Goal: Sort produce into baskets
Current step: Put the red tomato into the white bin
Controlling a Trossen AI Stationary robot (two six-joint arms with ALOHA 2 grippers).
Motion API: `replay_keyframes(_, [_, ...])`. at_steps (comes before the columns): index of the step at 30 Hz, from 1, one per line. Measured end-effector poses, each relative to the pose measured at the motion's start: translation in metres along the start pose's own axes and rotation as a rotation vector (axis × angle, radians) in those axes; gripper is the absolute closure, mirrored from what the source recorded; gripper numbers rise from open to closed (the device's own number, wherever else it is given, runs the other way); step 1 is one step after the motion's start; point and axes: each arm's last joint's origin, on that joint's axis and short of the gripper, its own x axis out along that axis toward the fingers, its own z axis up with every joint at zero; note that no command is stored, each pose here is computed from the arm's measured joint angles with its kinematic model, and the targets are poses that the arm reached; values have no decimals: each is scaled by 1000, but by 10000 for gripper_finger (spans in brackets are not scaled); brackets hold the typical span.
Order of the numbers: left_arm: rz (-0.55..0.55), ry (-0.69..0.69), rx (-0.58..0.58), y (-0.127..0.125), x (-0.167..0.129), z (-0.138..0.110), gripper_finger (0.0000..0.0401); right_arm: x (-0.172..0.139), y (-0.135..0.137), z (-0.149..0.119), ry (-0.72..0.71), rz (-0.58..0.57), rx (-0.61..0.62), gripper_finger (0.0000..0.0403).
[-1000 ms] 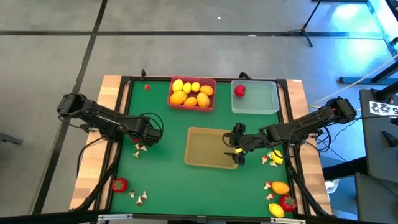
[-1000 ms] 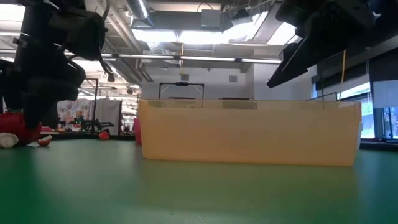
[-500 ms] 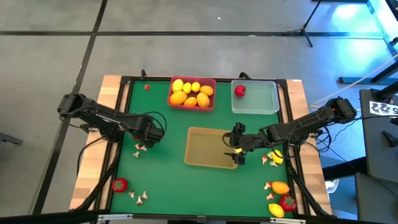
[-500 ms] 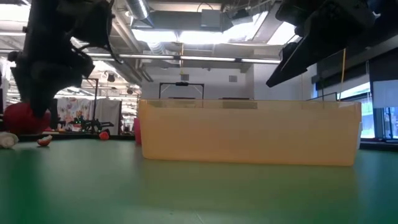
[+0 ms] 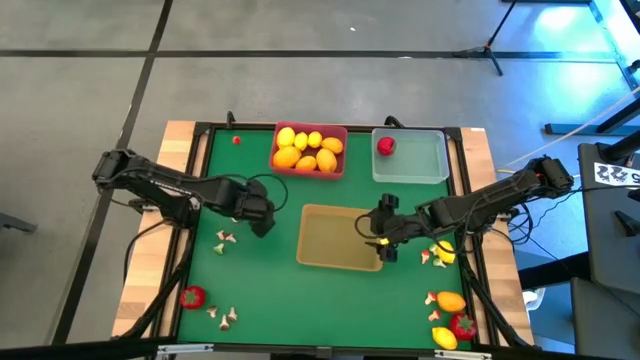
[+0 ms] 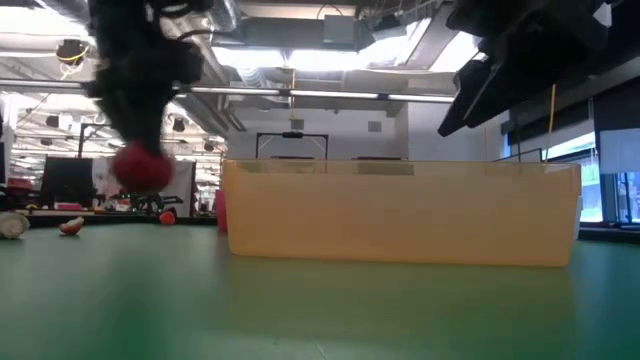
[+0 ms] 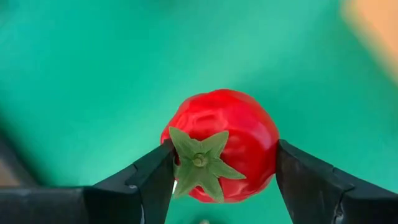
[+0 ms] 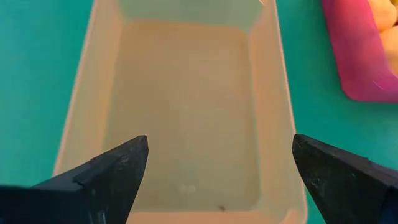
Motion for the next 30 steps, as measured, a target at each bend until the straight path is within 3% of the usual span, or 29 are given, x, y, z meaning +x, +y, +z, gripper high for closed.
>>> replay_keyframes(7, [-233,-204,89,-24,-5,20,162,-2,-2,-3,22,-34,-26,8])
replay_keyframes(13, [-361,-350,141,-37,-12,32,162,-4,-2,-2,6,-27,-33,8])
replay_keyframes(21, [-436,-465,162,-50,-13,44,162,-15,-6,-2,-3,-25,-18,8])
replay_keyframes(30, [-411,-496,240,-79,-14,71,162,-44,-17,-3,-66,-24,18,8])
